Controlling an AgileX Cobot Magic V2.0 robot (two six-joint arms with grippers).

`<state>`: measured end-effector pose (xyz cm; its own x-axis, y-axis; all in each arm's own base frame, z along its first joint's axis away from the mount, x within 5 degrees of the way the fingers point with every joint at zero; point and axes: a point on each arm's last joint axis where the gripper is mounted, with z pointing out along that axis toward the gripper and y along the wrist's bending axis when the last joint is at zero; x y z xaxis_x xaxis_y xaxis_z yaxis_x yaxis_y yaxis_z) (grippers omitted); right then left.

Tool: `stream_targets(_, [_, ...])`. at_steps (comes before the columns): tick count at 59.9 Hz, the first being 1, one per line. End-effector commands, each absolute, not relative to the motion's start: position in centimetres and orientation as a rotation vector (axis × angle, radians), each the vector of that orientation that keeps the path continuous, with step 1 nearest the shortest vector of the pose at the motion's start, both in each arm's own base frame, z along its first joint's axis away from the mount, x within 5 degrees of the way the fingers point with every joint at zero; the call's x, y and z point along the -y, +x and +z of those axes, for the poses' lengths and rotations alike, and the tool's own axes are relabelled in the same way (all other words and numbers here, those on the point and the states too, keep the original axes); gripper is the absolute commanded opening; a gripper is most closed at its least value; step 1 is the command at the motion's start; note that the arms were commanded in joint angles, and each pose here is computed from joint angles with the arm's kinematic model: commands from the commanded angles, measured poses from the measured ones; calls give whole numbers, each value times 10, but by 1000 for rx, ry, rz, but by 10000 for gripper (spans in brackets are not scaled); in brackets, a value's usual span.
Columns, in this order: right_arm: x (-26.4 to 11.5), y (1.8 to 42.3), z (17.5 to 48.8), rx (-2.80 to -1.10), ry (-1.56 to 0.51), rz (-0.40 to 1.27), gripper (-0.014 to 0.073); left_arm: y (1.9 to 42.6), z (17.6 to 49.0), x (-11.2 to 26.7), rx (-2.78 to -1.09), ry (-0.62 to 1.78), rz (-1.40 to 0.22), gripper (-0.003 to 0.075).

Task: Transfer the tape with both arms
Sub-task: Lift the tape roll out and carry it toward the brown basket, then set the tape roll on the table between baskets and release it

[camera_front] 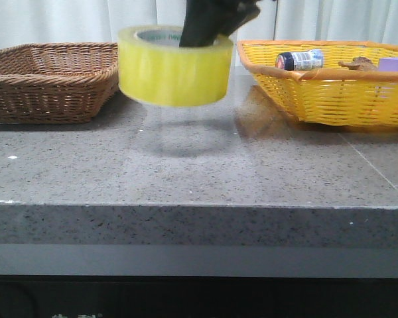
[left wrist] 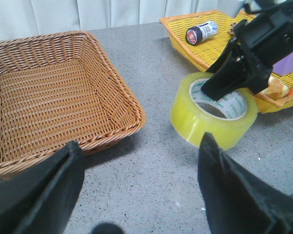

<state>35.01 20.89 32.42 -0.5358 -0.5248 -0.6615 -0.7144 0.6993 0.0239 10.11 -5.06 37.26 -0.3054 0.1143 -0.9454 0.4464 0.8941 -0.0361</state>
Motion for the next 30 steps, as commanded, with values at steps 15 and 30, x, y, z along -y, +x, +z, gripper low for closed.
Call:
stream_targets(15, [-214,363,325,-2174,-948,356,170,102,390,52,-1771,388,-377,492])
stream_targets(30, [-214,364,322,-2179,-950,355,305,102,390,52,-1771,388,-377,492])
